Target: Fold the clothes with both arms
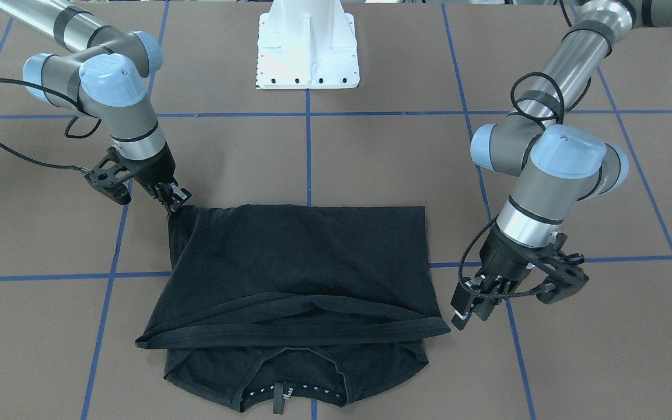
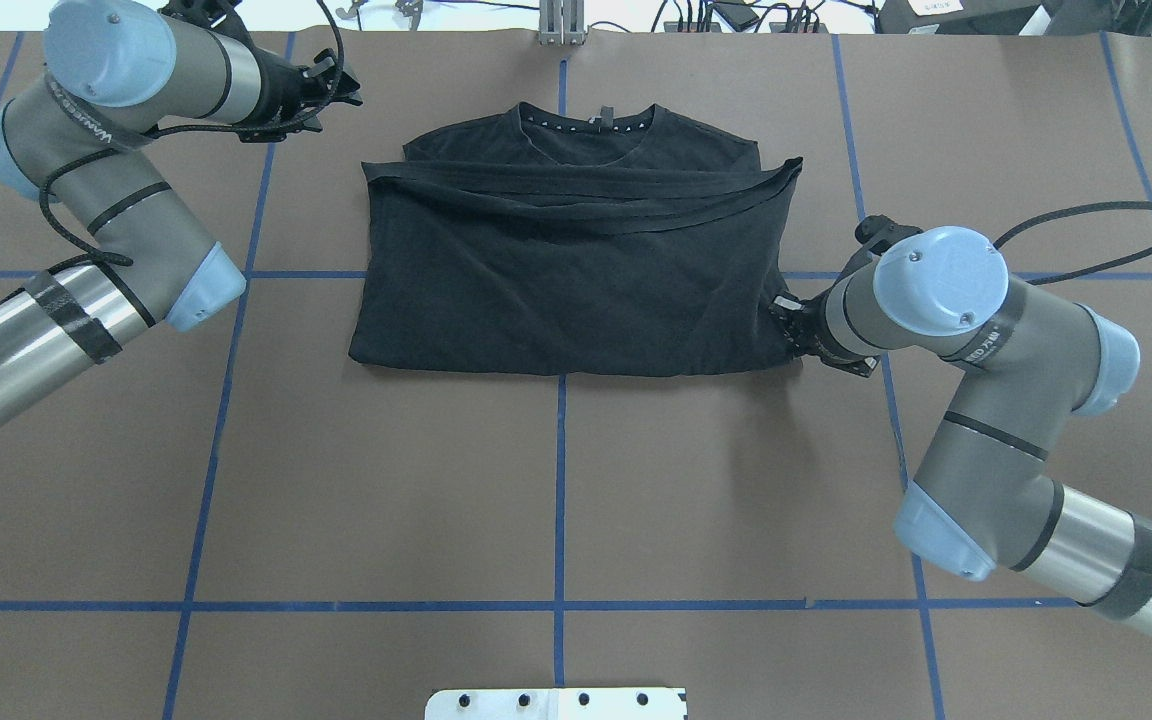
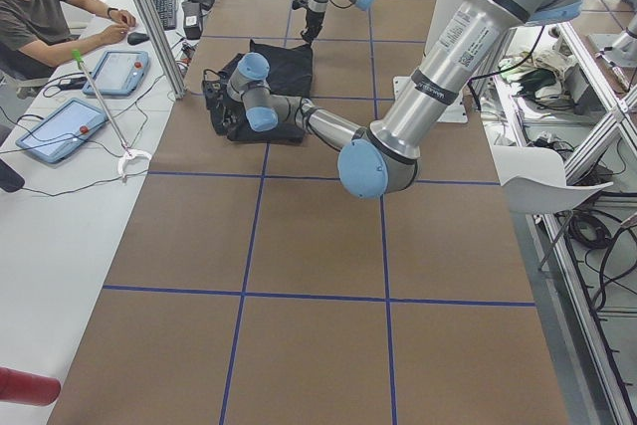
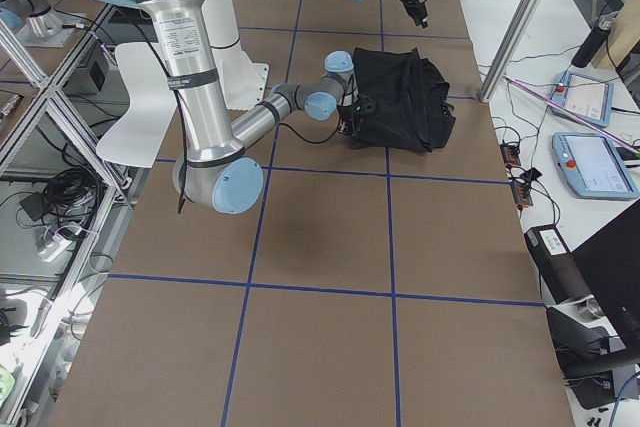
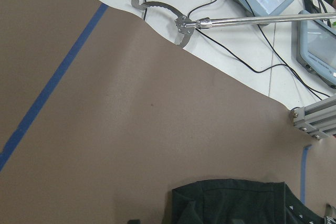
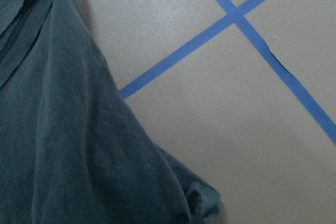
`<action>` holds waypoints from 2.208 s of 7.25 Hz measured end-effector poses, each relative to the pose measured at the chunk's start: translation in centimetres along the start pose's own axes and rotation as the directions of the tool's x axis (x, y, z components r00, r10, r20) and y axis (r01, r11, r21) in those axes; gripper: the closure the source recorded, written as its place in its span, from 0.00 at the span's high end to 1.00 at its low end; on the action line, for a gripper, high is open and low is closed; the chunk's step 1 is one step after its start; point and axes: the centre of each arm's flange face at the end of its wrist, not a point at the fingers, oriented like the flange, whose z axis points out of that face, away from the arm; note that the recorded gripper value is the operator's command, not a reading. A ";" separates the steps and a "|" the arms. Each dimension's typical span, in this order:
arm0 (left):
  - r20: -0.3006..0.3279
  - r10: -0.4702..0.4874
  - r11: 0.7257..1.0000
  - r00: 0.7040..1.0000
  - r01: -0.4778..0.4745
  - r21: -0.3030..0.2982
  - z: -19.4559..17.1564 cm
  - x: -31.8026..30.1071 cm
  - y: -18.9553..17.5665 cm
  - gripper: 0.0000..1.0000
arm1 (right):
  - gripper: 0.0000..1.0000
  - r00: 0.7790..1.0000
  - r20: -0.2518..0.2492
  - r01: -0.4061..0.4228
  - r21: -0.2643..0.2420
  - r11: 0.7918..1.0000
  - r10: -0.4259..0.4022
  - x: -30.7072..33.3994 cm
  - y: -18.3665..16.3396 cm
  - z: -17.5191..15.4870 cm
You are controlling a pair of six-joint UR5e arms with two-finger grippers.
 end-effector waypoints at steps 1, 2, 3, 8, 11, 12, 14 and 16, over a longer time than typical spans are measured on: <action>-0.010 0.003 1.000 1.000 -0.003 -0.002 -0.6 0.4 0.2 0.65 | 0.00 1.000 -0.027 0.006 -0.024 1.000 -0.006 1.8 1.3 -2.4; -0.022 0.006 1.000 1.000 -0.006 -0.017 -1.6 0.8 0.7 0.65 | 0.00 0.996 -0.090 0.020 -0.066 0.998 -0.026 3.3 4.9 -5.8; -0.031 0.007 0.999 0.999 -0.009 -0.042 -2.7 1.1 1.3 0.65 | 0.00 0.985 -0.169 0.023 -0.114 0.993 -0.042 4.5 9.9 -9.3; 0.001 0.019 0.983 1.000 -0.018 -0.183 -7.2 4.5 8.8 0.73 | 1.00 0.967 -0.254 -0.059 -0.342 0.938 -0.032 5.2 23.9 -17.2; 0.118 0.070 0.971 0.991 -0.040 -0.238 -6.0 2.2 19.9 0.70 | 1.00 0.988 -0.136 -0.107 -0.273 0.956 0.072 3.2 16.8 -21.3; 0.150 0.091 0.967 0.984 -0.052 -0.250 -5.0 0.5 22.3 0.68 | 1.00 0.993 -0.106 -0.083 -0.245 0.966 0.058 2.8 15.0 -21.6; 0.173 0.117 0.958 0.978 -0.065 -0.279 -3.8 -0.5 25.6 0.61 | 1.00 0.995 -0.086 -0.060 -0.204 0.977 0.043 1.8 12.6 -21.1; 0.177 0.127 0.952 0.976 -0.070 -0.298 -3.2 -0.6 27.2 0.55 | 1.00 0.994 -0.088 -0.081 -0.166 0.983 0.067 0.1 11.2 -19.8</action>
